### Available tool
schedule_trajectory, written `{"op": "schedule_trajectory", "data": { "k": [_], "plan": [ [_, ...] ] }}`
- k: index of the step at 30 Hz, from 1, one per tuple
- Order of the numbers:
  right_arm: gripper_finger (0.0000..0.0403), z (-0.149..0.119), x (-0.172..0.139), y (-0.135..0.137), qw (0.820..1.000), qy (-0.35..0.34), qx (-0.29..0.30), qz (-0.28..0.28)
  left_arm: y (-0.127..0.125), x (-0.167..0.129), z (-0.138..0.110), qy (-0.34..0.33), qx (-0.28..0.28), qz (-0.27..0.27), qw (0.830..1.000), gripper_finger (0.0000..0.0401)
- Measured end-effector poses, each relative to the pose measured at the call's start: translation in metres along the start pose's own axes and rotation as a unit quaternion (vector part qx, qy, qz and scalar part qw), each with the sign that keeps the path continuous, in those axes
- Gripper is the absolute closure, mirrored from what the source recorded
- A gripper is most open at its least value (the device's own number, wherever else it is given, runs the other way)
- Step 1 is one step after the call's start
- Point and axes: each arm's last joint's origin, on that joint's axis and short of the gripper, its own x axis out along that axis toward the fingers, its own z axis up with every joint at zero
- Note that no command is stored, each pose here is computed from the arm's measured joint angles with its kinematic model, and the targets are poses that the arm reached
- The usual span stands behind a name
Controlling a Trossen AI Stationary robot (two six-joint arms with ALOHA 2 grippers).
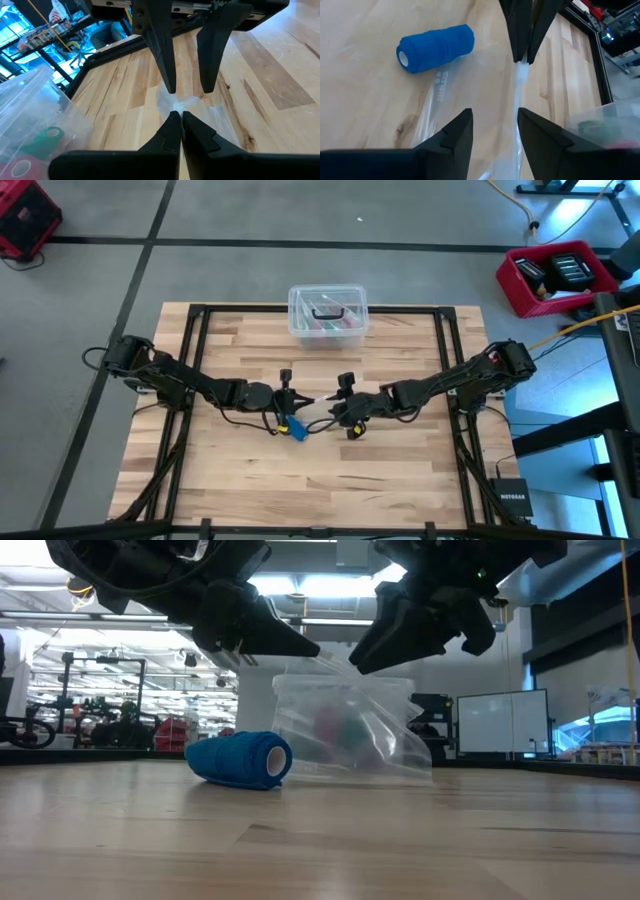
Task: Roll bandage
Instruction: Open the transparent zip bag
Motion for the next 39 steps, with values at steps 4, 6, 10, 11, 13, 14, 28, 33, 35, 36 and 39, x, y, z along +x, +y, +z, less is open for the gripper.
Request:
{"op": "schedule_trajectory", "data": {
  "k": [4,6,10,11,13,14,28,33,35,36,39],
  "plan": [
    [0.0245,0.000,0.000,0.000,1.000,0.000,0.000,-0.007,0.000,0.000,0.000,0.000,0.000,0.000,1.000,0.0400],
    [0.0245,0.002,-0.002,0.000,1.000,-0.006,0.002,-0.008,0.000,0.000,0.000,0.000,-0.001,0.000,1.000,0.0400],
    [0.0245,0.003,-0.003,0.001,1.000,-0.012,0.005,-0.003,0.000,0.000,0.000,0.000,-0.003,0.000,1.000,0.0400],
    [0.0245,0.003,-0.003,0.001,1.000,-0.012,0.005,-0.001,0.000,0.000,0.000,0.000,-0.003,0.000,1.000,0.0400],
    [0.0245,0.003,-0.003,0.000,1.000,-0.013,0.006,0.001,0.000,0.000,0.000,0.000,-0.004,0.000,1.000,0.0400],
    [0.0245,0.003,-0.003,0.000,1.000,-0.013,0.006,0.001,0.000,0.000,0.000,0.000,-0.004,0.000,1.000,0.0400],
    [0.0245,0.001,0.003,0.003,1.000,-0.003,0.008,0.004,0.000,0.000,0.000,-0.001,-0.009,0.000,1.000,0.0400],
    [0.0245,-0.004,0.008,0.003,1.000,0.013,0.002,-0.005,0.000,0.000,0.001,-0.005,-0.010,0.001,1.000,0.0400],
    [0.0245,-0.005,0.011,0.002,1.000,0.017,-0.001,-0.011,0.000,0.000,0.001,-0.005,-0.010,0.000,1.000,0.0400],
    [0.0245,-0.006,0.011,0.002,1.000,0.022,-0.003,-0.020,0.000,0.000,0.001,-0.005,-0.010,0.000,1.000,0.0400],
    [0.0245,-0.007,0.011,0.002,0.999,0.030,0.010,-0.025,0.000,0.000,0.001,-0.004,-0.013,0.000,1.000,0.0400]
  ]
}}
